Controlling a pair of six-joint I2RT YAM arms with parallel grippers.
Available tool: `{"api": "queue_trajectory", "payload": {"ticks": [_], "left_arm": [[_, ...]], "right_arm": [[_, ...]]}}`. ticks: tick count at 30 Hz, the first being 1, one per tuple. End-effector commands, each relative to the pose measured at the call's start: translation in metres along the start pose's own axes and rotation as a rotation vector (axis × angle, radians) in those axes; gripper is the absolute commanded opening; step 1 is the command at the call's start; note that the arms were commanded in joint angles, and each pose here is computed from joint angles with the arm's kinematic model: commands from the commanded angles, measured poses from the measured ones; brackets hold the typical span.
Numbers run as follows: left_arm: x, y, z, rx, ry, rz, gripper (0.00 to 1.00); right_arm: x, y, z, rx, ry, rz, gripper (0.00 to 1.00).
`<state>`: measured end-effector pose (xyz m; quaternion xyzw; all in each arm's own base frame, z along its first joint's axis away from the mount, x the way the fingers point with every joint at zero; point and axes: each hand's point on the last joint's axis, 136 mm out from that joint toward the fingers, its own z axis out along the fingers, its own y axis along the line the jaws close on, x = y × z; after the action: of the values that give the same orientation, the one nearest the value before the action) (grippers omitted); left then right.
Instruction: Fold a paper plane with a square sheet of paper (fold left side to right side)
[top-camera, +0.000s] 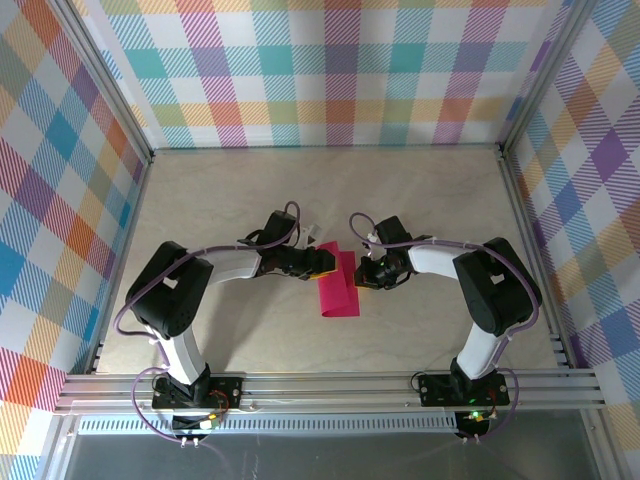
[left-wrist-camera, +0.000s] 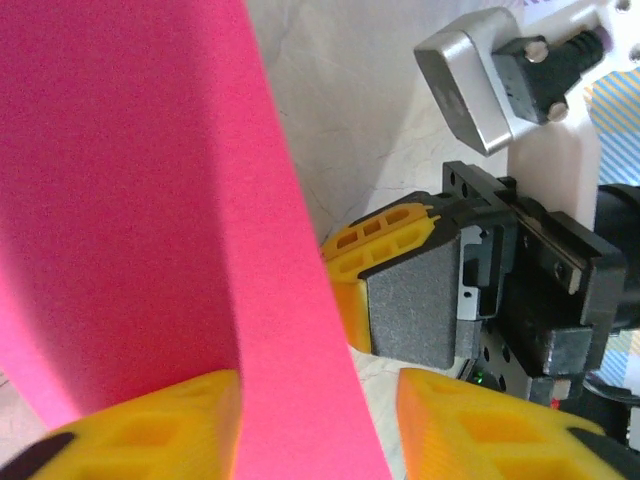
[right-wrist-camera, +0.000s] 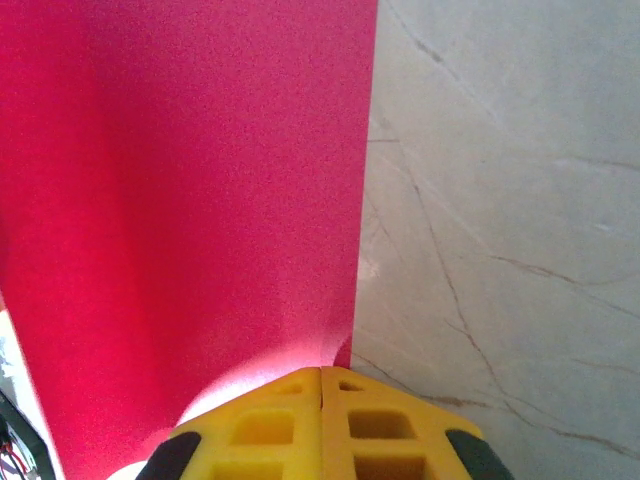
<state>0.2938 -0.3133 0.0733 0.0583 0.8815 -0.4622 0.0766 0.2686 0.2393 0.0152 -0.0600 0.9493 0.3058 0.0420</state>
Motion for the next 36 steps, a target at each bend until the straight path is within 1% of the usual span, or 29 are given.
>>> {"api": "queue_trajectory", "payload": {"ticks": [1,5,10,14,20,25,28,33,36], "left_arm": [[0.002,0.002,0.006,-0.014,0.017,-0.001,0.32],[0.004,0.005,0.006,-0.028,0.019,-0.007,0.17],[0.005,0.006,0.006,-0.034,0.021,-0.007,0.09],[0.006,0.006,0.006,-0.034,0.021,-0.008,0.07],[0.005,0.005,0.005,-0.032,0.016,-0.007,0.06],[0.004,0.004,0.004,-0.031,0.011,-0.004,0.06],[0.004,0.003,0.004,-0.030,0.010,-0.003,0.06],[0.004,0.002,0.005,-0.020,0.014,-0.002,0.06],[0.004,0.002,0.005,-0.020,0.013,0.001,0.06]], "right_arm": [[0.019,-0.016,0.010,0.055,0.055,0.034,0.04],[0.016,-0.010,0.010,0.020,0.040,0.035,0.04],[0.013,-0.003,0.007,-0.007,0.023,0.027,0.04],[0.007,0.009,0.000,-0.049,-0.005,0.011,0.05],[-0.002,0.019,-0.013,-0.074,-0.046,-0.004,0.07],[-0.007,0.021,-0.035,-0.080,-0.095,-0.005,0.10],[-0.008,0.023,-0.048,-0.126,-0.112,0.008,0.18],[-0.009,0.052,-0.059,-0.342,-0.110,0.016,0.31],[-0.013,0.058,-0.056,-0.396,-0.111,0.026,0.39]]}}
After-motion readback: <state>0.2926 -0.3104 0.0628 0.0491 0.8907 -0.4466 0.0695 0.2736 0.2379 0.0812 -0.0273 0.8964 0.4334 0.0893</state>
